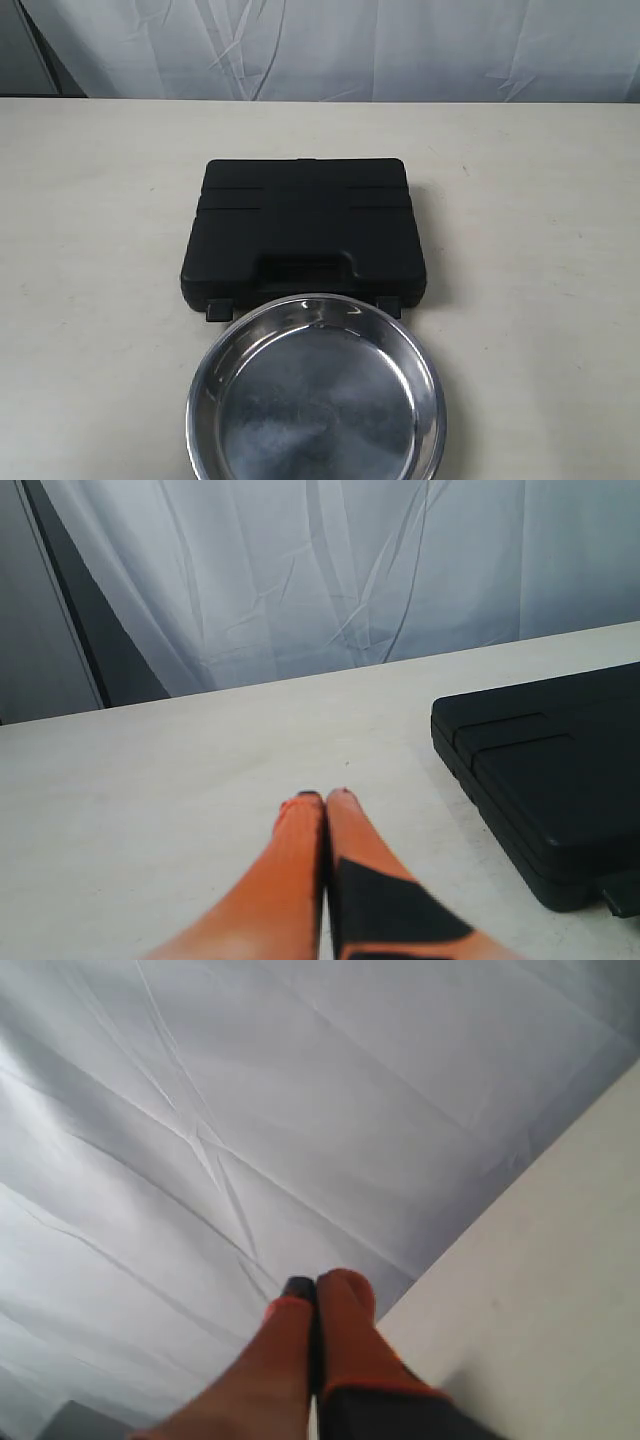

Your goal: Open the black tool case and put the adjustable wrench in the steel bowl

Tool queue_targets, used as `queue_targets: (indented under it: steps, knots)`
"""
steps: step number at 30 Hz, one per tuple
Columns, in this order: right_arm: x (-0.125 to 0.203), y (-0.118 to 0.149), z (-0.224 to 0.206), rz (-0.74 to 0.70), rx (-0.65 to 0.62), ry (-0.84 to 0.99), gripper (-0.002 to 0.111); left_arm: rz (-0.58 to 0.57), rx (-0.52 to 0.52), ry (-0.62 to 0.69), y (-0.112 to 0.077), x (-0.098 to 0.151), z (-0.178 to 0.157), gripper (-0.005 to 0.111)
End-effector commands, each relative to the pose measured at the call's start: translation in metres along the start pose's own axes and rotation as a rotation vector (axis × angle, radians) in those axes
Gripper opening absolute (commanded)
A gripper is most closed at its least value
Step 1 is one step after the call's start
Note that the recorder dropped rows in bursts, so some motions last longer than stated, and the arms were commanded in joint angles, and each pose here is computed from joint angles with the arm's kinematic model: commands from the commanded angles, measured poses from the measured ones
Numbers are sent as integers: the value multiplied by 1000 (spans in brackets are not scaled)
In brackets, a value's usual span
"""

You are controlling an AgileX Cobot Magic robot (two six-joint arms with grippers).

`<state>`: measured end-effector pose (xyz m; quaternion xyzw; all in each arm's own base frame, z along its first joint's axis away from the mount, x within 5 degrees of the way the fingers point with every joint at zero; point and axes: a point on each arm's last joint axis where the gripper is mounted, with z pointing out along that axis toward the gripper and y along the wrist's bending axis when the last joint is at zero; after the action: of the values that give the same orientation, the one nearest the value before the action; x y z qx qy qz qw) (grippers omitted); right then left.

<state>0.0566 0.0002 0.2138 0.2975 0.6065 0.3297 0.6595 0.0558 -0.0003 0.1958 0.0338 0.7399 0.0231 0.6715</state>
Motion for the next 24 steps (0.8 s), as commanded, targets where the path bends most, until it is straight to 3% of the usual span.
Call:
queue_targets:
  steps: [1, 3, 7, 10, 14, 20, 24]
  knots:
    - [4, 8, -1, 163, -37, 82, -1, -3, 1, -5, 0, -1, 0, 0]
    - [-4, 24, -4, 46, -94, 90, -1, -3, 1, -5, 0, -1, 0, 0]
    - [-37, 62, -12, -373, -181, -70, -1, -3, 1, -5, 0, -1, 0, 0]
    - [-50, 86, -2, -501, -193, -29, -1, -3, 1, -5, 0, -1, 0, 0]
    - [-45, 114, 43, -715, -254, 312, -1, -3, 1, -5, 0, -1, 0, 0]
    - [-23, 136, 150, -765, -408, 936, -1, -3, 1, -5, 0, -1, 0, 0]
    - [24, 129, 219, -833, -335, 1226, -1, -3, 1, -5, 0, -1, 0, 0]
